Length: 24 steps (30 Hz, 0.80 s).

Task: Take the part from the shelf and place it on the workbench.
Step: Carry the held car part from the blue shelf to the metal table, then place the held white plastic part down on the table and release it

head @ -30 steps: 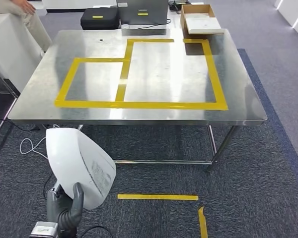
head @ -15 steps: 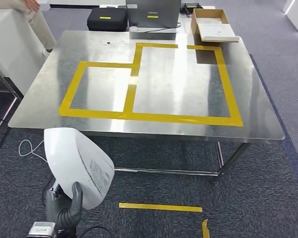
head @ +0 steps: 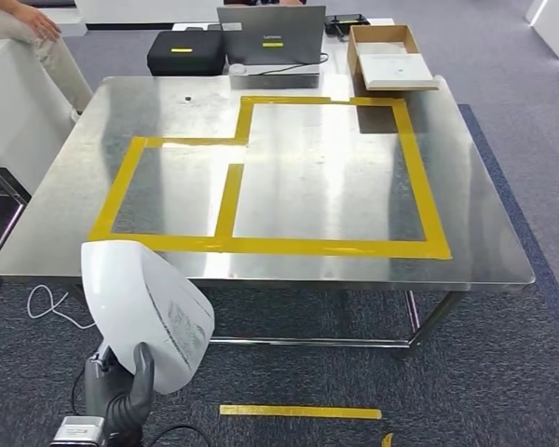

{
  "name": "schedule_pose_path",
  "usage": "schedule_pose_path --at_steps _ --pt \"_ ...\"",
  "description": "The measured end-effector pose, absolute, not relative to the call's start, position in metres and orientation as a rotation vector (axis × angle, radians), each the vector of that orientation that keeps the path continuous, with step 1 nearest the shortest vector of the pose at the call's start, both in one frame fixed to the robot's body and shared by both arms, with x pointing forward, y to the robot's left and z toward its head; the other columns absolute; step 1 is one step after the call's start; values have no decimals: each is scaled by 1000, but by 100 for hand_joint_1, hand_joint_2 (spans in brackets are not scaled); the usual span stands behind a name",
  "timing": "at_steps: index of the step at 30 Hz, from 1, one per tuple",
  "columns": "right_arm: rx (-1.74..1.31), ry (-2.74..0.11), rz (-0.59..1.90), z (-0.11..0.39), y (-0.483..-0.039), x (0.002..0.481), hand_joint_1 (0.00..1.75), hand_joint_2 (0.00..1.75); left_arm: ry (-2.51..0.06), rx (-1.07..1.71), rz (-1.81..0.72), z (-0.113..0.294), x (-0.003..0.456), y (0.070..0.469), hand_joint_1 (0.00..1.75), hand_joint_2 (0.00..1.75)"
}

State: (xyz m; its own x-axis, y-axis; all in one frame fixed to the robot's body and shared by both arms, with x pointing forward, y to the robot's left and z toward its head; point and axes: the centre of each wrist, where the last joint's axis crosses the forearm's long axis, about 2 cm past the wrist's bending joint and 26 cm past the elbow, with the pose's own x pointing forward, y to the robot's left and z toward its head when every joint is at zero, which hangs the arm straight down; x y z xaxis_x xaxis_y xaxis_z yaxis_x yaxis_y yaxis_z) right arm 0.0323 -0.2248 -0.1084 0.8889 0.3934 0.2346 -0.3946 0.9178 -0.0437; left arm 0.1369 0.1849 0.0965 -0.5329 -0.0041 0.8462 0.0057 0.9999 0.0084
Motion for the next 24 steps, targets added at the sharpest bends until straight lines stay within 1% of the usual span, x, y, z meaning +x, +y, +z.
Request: schedule_pose_path --at_steps 17,24 --pt "12 -248 405 -109 -225 32 0 0 -2139 -5 -26 97 137 184 175 175" --pt "15 -254 406 -108 -226 36 0 0 -2160 58 -80 96 138 185 175 175"
